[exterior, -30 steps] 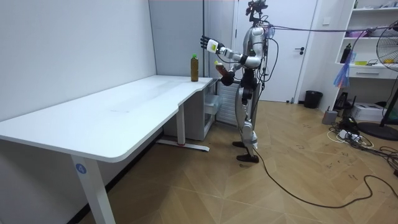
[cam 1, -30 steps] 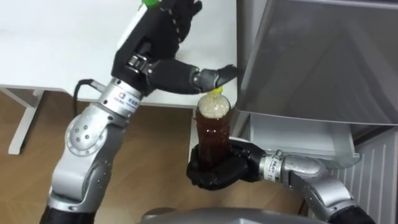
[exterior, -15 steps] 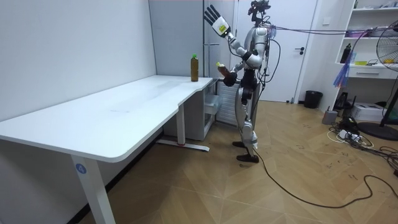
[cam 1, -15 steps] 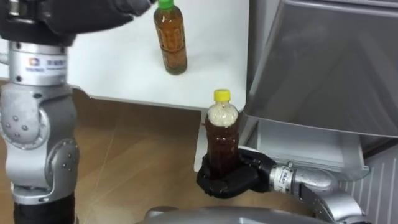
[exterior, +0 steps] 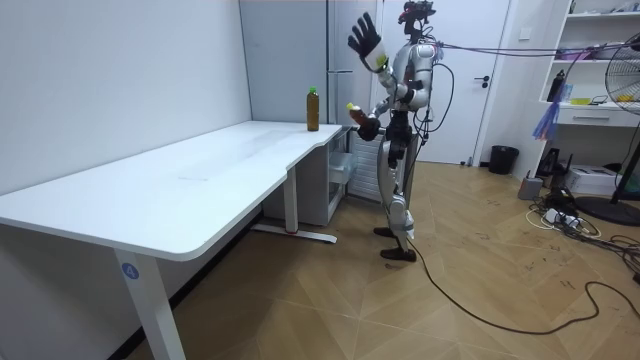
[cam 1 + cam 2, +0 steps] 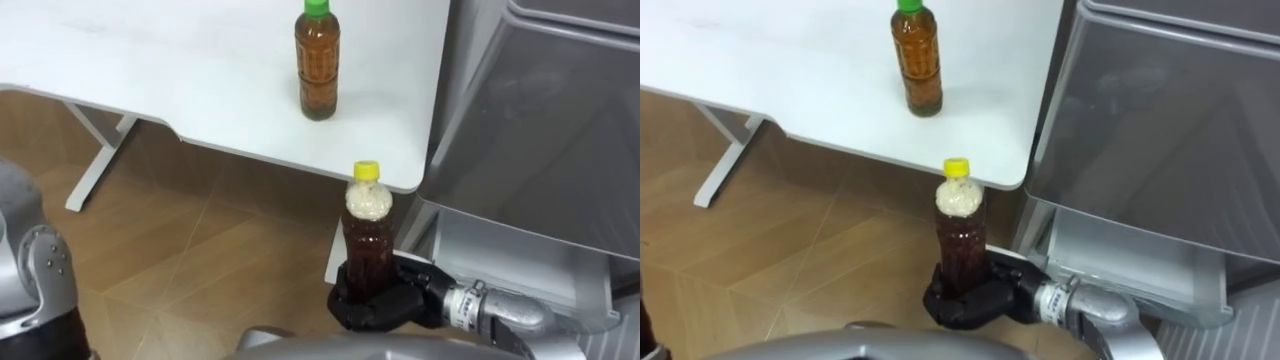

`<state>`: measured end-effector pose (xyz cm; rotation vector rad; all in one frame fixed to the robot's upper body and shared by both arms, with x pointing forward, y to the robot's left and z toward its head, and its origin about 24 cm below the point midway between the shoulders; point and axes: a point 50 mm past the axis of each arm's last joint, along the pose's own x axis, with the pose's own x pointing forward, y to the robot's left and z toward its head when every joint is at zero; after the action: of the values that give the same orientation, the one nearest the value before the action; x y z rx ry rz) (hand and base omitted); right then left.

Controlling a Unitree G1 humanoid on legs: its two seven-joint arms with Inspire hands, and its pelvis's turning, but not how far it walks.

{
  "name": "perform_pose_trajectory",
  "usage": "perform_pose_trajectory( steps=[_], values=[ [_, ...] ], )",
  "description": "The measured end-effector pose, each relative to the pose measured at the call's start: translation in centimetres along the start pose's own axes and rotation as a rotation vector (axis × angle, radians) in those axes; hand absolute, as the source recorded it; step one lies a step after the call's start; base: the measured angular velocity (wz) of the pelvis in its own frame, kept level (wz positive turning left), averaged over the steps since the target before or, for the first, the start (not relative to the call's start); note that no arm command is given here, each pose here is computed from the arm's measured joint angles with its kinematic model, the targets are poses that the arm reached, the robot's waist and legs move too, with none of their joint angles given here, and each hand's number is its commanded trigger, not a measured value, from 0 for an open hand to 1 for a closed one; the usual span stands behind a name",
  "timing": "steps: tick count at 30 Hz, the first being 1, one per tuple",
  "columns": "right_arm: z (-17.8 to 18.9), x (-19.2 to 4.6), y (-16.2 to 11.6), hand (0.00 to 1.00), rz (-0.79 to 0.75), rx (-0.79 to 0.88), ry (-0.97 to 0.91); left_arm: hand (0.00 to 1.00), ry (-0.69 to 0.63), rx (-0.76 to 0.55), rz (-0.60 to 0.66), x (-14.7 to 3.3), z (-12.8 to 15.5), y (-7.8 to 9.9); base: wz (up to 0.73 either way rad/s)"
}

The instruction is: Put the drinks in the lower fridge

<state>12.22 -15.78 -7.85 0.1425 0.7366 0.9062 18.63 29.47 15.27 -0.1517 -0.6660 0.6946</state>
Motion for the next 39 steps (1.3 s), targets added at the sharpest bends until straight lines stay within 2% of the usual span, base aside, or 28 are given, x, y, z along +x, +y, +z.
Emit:
perform_pose_trajectory(
  steps=[2, 3, 5, 6, 8, 9, 11, 14, 18, 20, 24, 27, 28, 32, 35, 39],
  values=[
    [0.5, 0.1, -0.1, 1.00, -0.026, -0.011, -0.011, 0.00, 0.194, 0.000, 0.142, -1.2, -3.1, 3.0, -0.05],
    [0.6, 0.1, -0.1, 1.00, -0.031, -0.011, -0.016, 0.00, 0.245, -0.001, 0.177, -1.7, -3.8, 3.8, 0.00],
    [0.6, 0.4, -0.1, 1.00, -0.057, 0.022, -0.033, 0.00, 0.476, -0.003, 0.332, -4.3, -7.4, 6.9, 0.00],
    [0.7, 0.5, 0.0, 1.00, -0.061, 0.027, -0.038, 0.00, 0.533, -0.009, 0.372, -5.1, -8.1, 7.6, 0.00],
    [0.6, 0.8, 0.1, 1.00, -0.071, 0.048, -0.035, 0.00, 0.752, -0.008, 0.523, -8.8, -11.0, 10.2, -0.11],
    [0.5, 0.8, 0.1, 1.00, -0.072, 0.055, -0.032, 0.00, 0.809, -0.005, 0.560, -9.9, -11.6, 10.8, -0.09],
    [0.6, 1.0, 0.1, 1.00, -0.070, 0.073, -0.024, 0.00, 1.012, -0.007, 0.665, -14.1, -13.4, 12.1, -0.02],
    [0.9, 1.6, 0.2, 1.00, -0.058, 0.073, -0.006, 0.00, 1.182, -0.023, 0.734, -17.8, -14.1, 12.9, 0.00],
    [1.6, 2.3, 0.1, 1.00, -0.048, 0.080, -0.013, 0.00, 1.284, 0.002, 0.752, -20.1, -14.4, 13.7, 0.00],
    [1.8, 2.2, 0.0, 1.00, -0.058, 0.080, -0.014, 0.00, 1.384, 0.158, 0.694, -22.3, -14.6, 14.8, -0.05],
    [1.9, 2.5, 0.1, 1.00, -0.056, 0.088, -0.017, 0.00, 1.548, 0.376, 0.586, -25.2, -14.1, 16.1, -0.01],
    [2.0, 2.8, 0.4, 1.00, -0.035, 0.101, -0.014, 0.00, 1.664, 0.528, 0.413, -27.0, -13.8, 16.6, -0.01],
    [2.1, 3.0, 0.4, 1.00, -0.027, 0.099, -0.017, 0.00, 1.700, 0.589, 0.317, -27.5, -13.8, 16.6, 0.00],
    [2.5, 3.1, 0.4, 1.00, -0.021, 0.128, -0.048, 0.00, 1.762, 0.735, 0.000, -28.0, -14.3, 15.6, 0.12],
    [2.1, 3.3, 0.2, 1.00, -0.024, 0.204, -0.072, 0.00, 1.780, 0.787, -0.182, -28.3, -14.8, 14.6, 0.07],
    [1.0, 3.3, -0.1, 1.00, -0.069, 0.287, -0.061, 0.00, 1.781, 0.813, -0.294, -28.0, -15.2, 14.1, 0.02]
  ],
)
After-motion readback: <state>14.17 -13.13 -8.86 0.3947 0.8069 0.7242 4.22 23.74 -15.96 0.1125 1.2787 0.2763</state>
